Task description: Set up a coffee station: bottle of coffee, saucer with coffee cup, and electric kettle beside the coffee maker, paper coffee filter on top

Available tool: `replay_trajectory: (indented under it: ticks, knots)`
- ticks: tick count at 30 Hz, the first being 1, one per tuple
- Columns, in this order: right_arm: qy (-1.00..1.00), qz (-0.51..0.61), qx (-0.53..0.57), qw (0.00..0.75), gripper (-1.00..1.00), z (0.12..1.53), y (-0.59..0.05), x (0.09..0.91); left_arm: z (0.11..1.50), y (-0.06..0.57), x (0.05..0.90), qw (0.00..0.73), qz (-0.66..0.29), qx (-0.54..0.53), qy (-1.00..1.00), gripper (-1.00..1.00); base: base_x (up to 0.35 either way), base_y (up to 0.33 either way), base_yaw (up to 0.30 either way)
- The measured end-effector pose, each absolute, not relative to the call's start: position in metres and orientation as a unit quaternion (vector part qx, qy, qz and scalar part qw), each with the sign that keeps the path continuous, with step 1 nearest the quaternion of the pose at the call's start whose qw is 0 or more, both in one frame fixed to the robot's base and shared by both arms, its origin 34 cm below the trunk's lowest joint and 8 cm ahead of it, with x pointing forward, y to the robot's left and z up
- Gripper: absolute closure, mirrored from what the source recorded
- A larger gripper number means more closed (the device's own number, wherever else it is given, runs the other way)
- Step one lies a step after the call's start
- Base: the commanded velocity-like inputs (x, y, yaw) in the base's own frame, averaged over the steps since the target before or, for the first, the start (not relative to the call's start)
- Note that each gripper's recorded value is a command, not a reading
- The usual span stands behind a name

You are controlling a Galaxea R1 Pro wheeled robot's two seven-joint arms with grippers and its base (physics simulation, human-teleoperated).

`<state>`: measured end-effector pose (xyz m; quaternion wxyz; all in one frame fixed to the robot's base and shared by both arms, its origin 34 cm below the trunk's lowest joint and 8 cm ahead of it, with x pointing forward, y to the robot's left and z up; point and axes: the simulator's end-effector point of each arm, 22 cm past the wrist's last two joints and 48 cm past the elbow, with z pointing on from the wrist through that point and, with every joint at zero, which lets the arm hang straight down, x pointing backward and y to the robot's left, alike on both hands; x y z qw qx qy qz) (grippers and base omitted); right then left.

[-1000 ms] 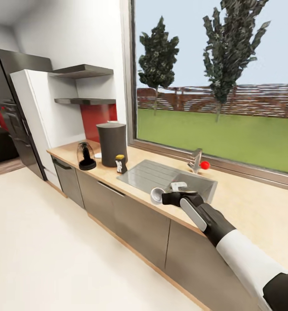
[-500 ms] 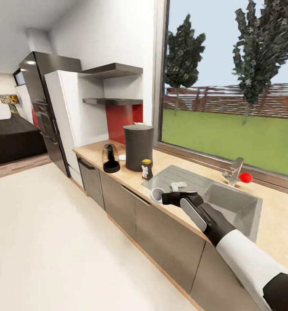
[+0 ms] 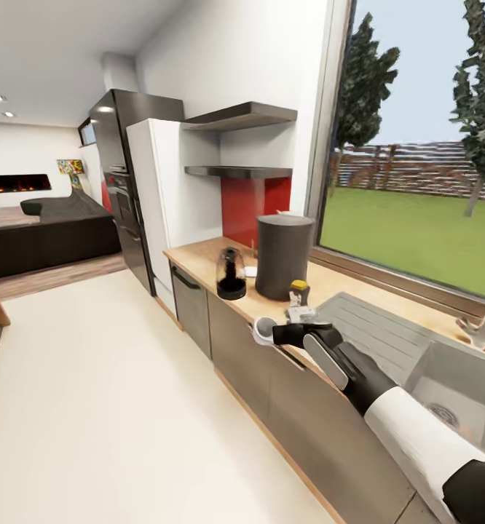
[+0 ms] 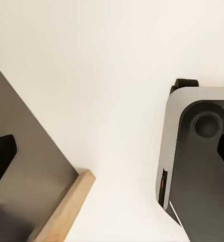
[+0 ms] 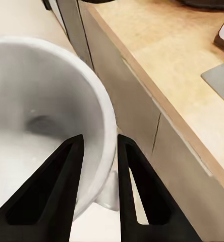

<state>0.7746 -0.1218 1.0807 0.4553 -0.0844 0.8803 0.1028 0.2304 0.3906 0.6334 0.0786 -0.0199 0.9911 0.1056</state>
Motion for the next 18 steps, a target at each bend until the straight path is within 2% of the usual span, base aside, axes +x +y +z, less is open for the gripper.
replay_trajectory:
  ticks: [18]
  knots:
    - [0.880,0.103,-0.084,0.455,1.00,1.0804,-0.1218,0.7745,0.6334,0.3906,0.2301,0.078,0.106,-0.020,0.991,-1.00,0.297,0.214,0.277]
